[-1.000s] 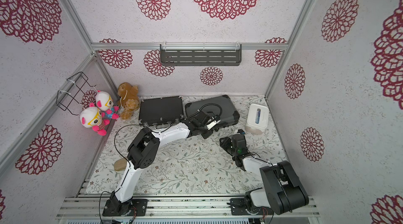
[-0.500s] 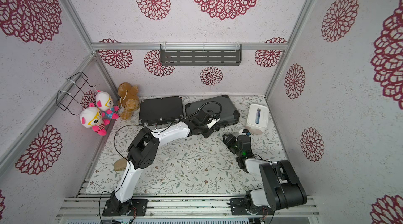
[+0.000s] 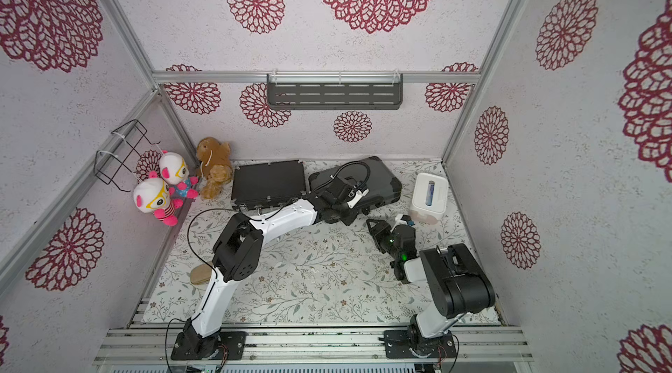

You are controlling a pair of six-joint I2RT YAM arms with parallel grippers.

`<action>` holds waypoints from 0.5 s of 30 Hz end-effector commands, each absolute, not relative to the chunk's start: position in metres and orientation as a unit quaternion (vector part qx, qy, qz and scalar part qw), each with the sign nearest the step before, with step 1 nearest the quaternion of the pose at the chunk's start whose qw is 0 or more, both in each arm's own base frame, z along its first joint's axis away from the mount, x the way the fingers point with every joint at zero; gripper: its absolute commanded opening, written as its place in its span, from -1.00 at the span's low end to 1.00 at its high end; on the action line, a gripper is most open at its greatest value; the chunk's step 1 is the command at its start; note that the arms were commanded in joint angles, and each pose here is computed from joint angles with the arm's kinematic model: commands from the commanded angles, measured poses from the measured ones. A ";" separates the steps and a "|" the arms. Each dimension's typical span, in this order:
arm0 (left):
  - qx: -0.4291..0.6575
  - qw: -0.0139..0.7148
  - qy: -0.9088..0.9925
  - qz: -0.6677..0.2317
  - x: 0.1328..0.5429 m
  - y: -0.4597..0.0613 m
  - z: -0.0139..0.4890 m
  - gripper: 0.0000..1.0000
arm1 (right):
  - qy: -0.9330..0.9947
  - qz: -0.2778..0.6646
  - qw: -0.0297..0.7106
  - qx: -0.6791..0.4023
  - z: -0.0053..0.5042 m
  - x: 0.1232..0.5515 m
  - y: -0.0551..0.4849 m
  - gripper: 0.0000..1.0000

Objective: Open the poker set cases
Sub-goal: Pick up the poker set case from the center of the board.

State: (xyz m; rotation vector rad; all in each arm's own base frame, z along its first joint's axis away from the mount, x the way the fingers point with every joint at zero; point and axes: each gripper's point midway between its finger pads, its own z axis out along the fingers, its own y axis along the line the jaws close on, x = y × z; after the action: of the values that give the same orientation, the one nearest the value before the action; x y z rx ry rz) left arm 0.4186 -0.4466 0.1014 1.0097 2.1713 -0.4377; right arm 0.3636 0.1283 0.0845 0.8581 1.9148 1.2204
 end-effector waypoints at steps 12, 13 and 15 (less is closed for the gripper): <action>0.301 0.524 0.740 -0.295 0.429 -0.469 0.310 -1.00 | 0.620 0.592 0.382 0.346 0.114 0.389 0.133 0.17; 0.301 0.523 0.740 -0.295 0.429 -0.469 0.309 -1.00 | 0.619 0.591 0.385 0.345 0.114 0.389 0.133 0.18; 0.300 0.523 0.740 -0.299 0.429 -0.470 0.310 -1.00 | 0.617 0.590 0.391 0.344 0.117 0.391 0.132 0.18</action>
State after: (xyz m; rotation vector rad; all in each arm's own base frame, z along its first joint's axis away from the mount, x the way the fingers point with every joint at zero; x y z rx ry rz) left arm 0.4204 -0.4498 0.1102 0.9753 2.1739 -0.4615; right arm 0.3816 0.1294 0.0693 0.9900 1.7255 1.4099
